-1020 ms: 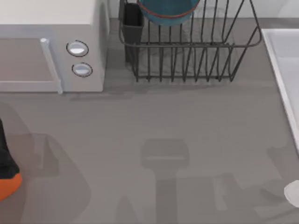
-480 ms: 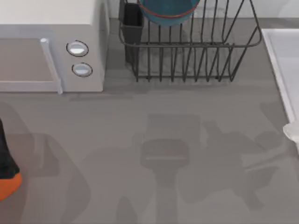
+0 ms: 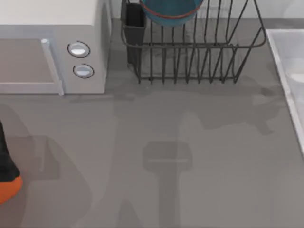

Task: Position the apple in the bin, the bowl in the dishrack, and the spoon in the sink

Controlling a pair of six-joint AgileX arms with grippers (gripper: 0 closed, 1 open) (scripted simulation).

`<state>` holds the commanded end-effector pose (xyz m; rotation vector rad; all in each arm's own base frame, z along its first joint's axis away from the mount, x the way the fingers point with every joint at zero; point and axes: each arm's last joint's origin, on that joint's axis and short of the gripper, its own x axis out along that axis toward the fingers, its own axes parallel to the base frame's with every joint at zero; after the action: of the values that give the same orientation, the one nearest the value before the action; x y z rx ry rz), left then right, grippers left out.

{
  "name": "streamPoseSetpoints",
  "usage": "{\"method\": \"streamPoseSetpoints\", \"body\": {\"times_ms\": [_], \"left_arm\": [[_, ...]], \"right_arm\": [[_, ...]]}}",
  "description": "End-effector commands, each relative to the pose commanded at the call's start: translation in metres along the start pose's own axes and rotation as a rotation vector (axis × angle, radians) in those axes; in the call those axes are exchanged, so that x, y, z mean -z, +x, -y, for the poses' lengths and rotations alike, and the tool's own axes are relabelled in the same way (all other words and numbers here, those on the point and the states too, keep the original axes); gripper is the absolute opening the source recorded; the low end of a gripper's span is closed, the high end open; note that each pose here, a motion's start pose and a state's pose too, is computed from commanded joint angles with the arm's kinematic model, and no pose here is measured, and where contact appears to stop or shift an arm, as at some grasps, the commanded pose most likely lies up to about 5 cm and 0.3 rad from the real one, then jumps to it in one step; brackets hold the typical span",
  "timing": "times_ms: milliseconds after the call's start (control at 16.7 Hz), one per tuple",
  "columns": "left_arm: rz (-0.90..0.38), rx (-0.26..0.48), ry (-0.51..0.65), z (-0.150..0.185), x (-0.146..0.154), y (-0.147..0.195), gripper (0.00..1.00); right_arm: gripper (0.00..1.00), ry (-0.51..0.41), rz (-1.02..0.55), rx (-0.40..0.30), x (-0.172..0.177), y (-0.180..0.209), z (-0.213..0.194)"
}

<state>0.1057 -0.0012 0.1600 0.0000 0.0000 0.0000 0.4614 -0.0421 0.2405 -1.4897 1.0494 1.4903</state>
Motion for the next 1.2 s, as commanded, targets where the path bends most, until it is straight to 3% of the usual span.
{"method": "streamPoseSetpoints", "body": {"times_ms": [420,1200], "left_arm": [[0.000,0.000,0.000,0.000,0.000,0.000,1.00],[0.000,0.000,0.000,0.000,0.000,0.000,1.00]], "right_arm": [[0.00,0.038,-0.007,0.024,0.035,0.037,0.026],[0.00,0.044,-0.014,0.041,0.036,0.053,0.032]]}}
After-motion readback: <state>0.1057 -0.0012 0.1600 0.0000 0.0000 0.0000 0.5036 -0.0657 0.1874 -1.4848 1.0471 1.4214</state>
